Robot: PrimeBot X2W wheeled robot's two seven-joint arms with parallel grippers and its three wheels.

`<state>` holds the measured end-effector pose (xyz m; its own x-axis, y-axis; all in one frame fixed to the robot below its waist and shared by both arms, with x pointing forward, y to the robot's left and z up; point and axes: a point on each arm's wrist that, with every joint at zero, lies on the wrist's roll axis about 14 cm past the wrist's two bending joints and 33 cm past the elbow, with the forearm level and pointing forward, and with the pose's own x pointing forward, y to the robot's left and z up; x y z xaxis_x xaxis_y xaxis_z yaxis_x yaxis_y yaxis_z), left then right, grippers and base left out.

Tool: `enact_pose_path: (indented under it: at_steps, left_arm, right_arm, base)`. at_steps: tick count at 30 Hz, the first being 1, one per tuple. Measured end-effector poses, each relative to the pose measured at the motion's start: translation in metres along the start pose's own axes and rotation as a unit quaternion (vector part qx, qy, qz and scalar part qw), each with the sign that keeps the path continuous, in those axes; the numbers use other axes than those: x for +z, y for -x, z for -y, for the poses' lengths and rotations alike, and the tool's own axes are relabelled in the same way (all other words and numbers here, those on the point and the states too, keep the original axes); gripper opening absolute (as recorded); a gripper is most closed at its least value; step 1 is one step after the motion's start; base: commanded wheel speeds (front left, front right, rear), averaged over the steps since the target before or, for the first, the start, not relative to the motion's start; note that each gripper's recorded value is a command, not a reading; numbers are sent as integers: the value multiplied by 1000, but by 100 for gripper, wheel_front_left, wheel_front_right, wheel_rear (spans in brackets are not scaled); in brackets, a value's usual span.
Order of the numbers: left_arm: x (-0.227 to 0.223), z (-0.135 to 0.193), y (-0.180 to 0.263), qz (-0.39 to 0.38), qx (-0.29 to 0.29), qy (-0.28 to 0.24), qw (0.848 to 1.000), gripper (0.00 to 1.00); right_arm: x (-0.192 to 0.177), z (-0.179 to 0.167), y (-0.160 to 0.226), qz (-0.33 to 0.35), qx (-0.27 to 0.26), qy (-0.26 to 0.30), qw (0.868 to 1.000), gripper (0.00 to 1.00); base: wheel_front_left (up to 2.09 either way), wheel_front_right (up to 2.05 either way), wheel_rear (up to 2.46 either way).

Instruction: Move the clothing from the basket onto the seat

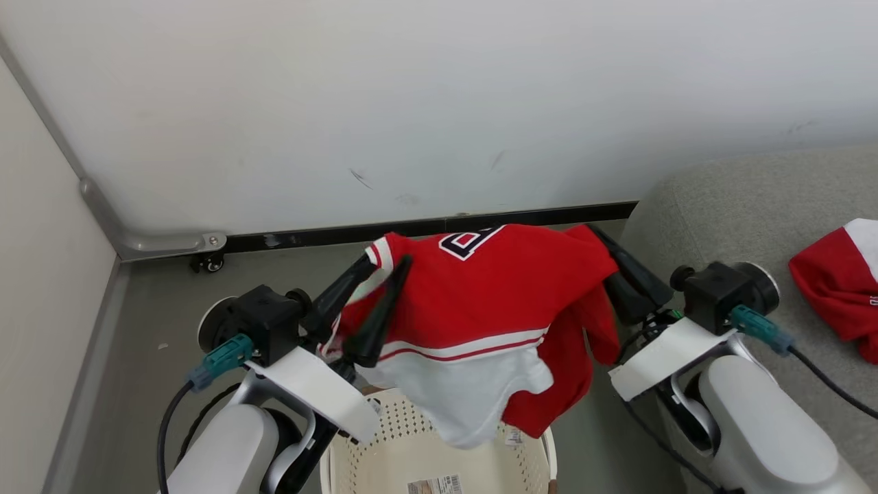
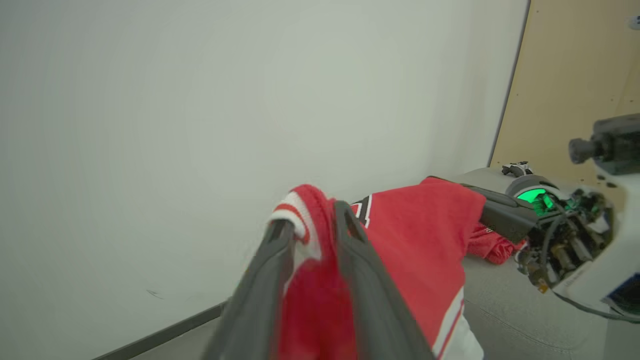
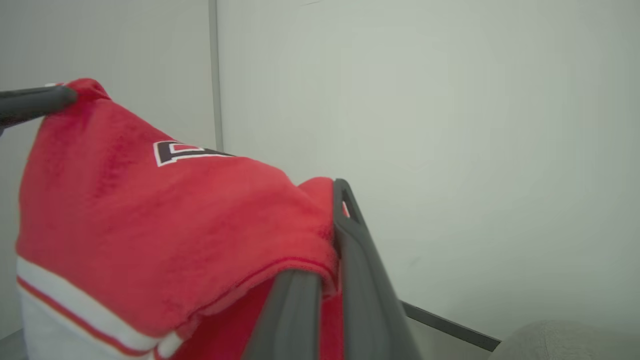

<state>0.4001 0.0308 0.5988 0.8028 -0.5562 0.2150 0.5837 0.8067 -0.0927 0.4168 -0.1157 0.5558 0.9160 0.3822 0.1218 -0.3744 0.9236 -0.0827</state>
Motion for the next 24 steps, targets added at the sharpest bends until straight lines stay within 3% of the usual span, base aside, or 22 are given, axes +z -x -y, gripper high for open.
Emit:
enact_pose_path:
  at_steps: [24]
  left_arm:
    - [-28,22,7,-16,-33,27,999,100]
  right_arm:
    - [8,93,40,9,-127,18,992,0]
  base:
    - [0,0,0]
